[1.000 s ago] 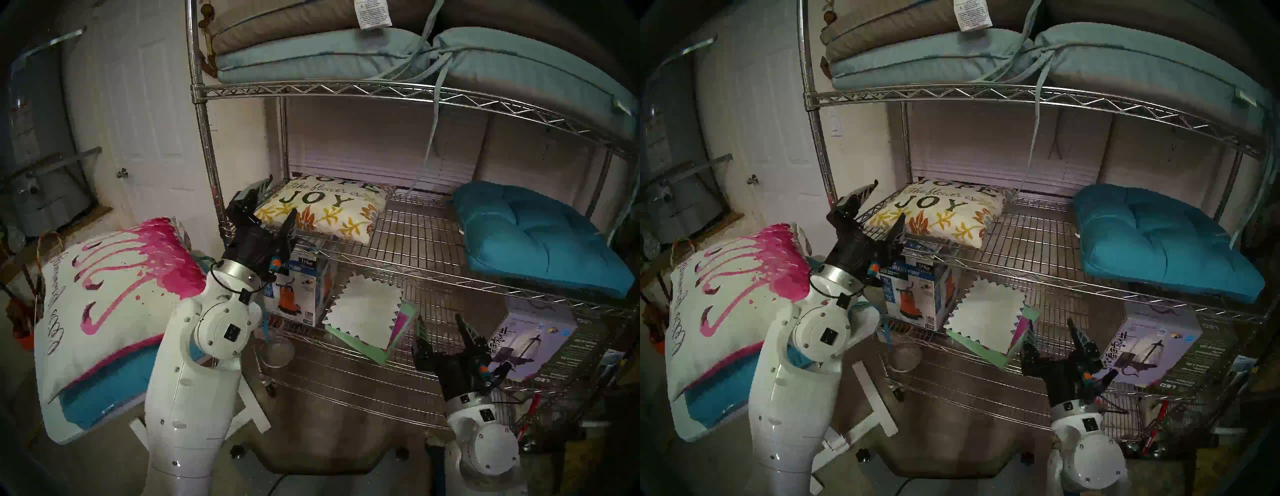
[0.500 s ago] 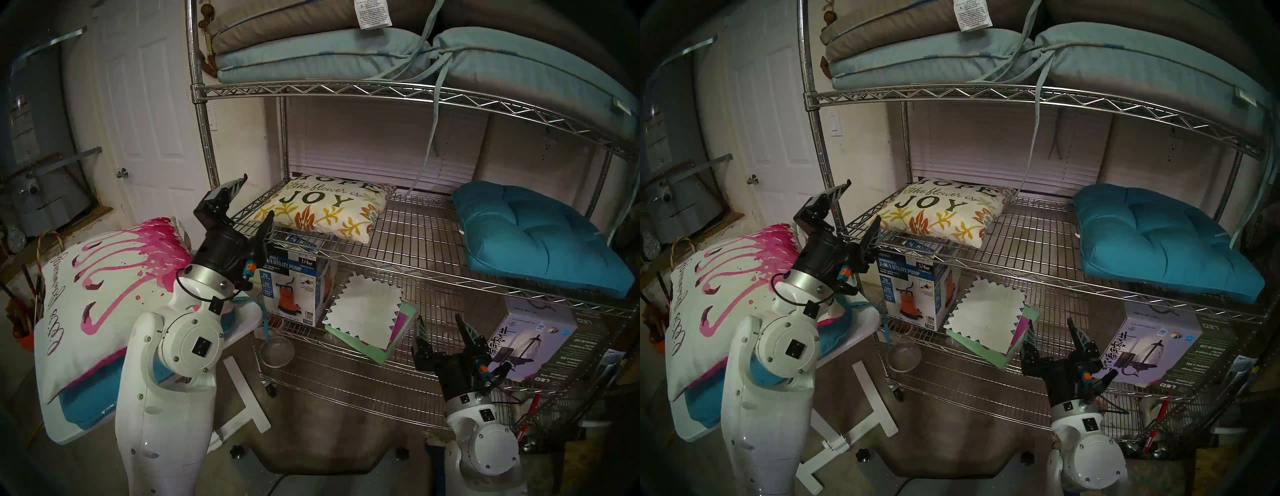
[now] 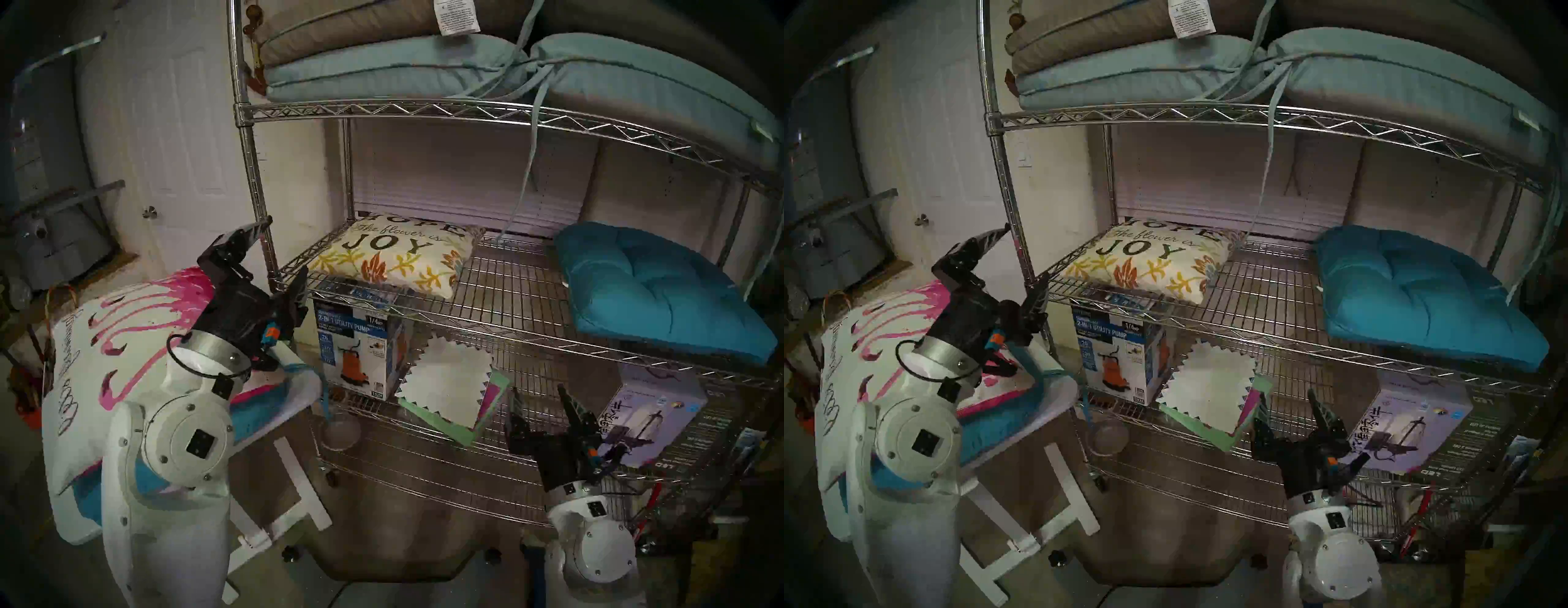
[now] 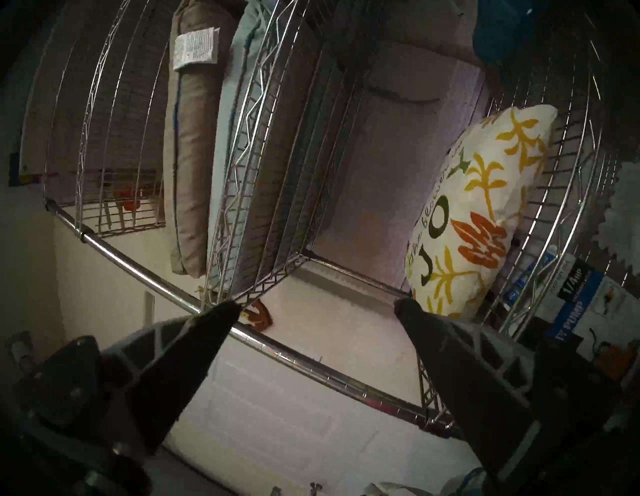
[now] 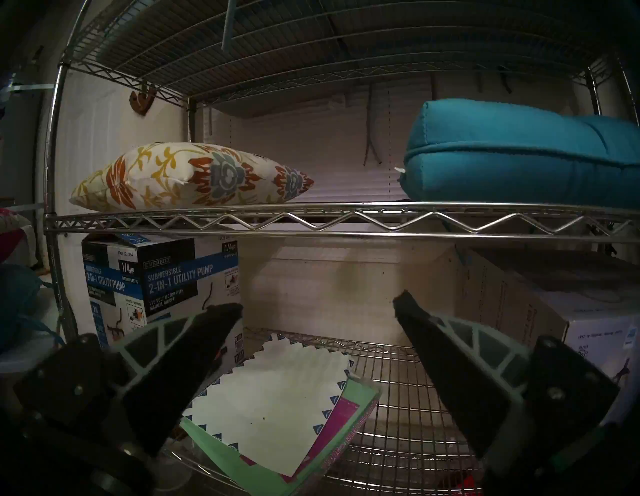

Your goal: Put cushion on the shelf

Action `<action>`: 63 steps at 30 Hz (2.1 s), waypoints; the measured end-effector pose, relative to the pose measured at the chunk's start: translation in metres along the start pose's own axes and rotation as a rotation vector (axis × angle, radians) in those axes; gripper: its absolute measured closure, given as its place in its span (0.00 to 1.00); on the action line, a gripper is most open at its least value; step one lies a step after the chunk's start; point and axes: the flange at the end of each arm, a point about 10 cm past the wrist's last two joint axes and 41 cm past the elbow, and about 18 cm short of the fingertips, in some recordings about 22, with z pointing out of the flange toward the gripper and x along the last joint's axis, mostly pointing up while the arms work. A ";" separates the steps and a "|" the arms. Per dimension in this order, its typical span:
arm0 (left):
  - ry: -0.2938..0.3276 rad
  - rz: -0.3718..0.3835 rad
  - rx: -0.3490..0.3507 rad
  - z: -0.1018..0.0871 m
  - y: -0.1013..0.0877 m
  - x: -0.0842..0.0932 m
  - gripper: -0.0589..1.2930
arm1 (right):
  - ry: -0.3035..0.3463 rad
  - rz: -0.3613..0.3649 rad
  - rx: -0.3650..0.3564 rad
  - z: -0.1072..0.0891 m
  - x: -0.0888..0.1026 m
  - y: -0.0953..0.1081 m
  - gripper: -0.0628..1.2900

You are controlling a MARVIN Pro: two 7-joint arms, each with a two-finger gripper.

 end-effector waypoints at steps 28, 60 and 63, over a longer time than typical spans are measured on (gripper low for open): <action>-0.060 0.003 -0.021 -0.018 0.002 -0.017 0.02 | 0.000 0.000 0.000 0.000 0.000 0.000 0.02; -0.055 0.009 -0.010 -0.018 0.001 -0.016 0.02 | 0.000 0.000 0.000 0.000 0.000 0.000 0.02; -0.055 0.009 -0.010 -0.018 0.001 -0.016 0.02 | 0.000 0.000 0.000 0.000 0.000 0.000 0.02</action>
